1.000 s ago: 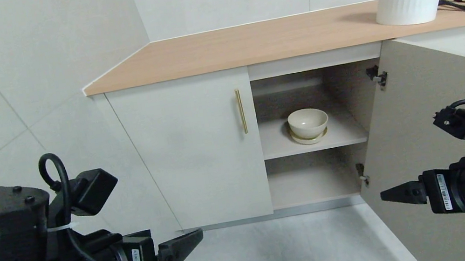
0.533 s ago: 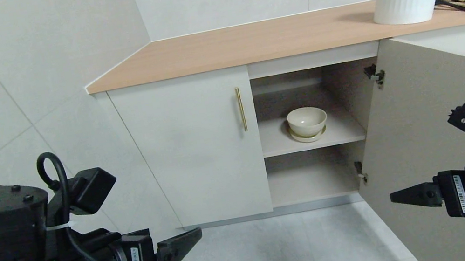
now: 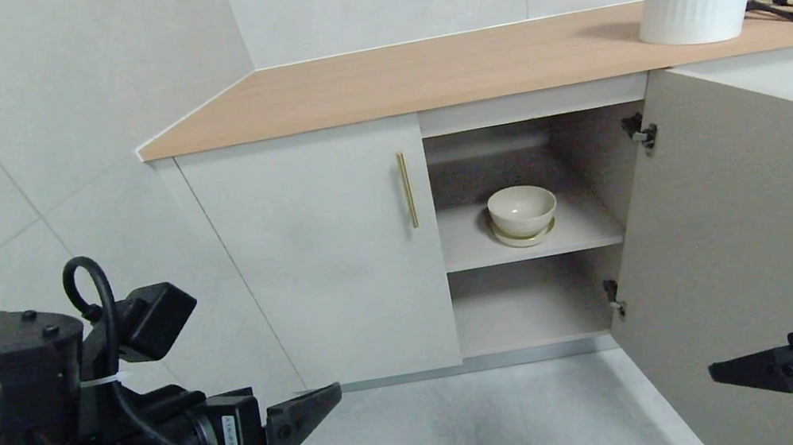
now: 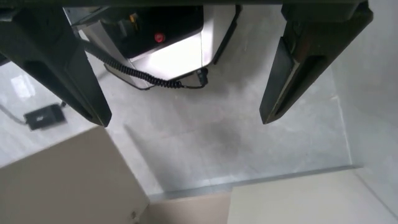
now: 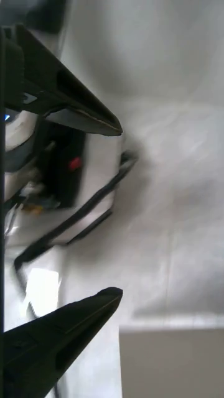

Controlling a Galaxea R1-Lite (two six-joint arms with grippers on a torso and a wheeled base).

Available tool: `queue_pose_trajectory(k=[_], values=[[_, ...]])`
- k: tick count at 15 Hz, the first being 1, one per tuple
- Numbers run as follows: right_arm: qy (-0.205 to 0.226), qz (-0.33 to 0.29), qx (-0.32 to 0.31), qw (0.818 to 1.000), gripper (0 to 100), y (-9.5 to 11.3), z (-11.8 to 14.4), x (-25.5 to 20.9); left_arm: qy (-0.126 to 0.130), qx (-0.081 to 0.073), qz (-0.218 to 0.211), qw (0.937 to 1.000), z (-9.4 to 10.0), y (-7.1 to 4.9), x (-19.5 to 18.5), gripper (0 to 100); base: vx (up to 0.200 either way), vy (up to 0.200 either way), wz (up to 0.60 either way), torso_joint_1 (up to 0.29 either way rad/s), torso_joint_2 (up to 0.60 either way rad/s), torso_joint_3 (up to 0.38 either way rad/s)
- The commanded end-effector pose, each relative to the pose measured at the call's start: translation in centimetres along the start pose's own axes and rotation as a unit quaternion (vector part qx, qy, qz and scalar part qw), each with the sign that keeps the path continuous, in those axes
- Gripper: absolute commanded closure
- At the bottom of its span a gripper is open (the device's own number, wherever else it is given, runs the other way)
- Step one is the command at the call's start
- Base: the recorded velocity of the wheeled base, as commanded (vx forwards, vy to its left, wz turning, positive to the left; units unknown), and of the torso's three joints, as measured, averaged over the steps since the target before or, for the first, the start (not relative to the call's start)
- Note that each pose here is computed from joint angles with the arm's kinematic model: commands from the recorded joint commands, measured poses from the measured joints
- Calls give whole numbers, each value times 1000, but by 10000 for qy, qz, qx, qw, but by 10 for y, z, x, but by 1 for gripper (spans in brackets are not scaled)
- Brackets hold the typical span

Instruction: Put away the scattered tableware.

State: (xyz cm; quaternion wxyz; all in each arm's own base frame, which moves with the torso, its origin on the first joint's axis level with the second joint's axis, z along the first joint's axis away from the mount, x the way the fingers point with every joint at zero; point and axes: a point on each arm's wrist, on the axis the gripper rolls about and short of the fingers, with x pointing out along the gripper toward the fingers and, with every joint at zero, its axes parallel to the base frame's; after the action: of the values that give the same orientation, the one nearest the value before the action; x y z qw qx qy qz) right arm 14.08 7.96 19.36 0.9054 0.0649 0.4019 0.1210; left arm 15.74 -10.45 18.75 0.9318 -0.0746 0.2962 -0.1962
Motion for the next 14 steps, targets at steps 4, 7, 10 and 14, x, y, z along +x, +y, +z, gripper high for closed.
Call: queue_pose_trajectory(k=[4,7,10,14], values=[[178,-155,-92,9997,0,-4,-2,-7,16,-4,5,10000,0,0,1,0,0,-200,0,4,0,2],[275,-478,-192,9983,0,-16,-2,-8,16,-4,5,10000,0,0,1,0,0,-200,0,2,4,4],[731,-675,-572,9934,0,-23,-7,-25,40,-2,6,10000,-1,0,2,0,0,-67,0,1,2,2],[735,-1028,-332,9914,0,-32,-2,-32,42,2,0,10000,-1,0,2,0,0,0,0,0,0,0]])
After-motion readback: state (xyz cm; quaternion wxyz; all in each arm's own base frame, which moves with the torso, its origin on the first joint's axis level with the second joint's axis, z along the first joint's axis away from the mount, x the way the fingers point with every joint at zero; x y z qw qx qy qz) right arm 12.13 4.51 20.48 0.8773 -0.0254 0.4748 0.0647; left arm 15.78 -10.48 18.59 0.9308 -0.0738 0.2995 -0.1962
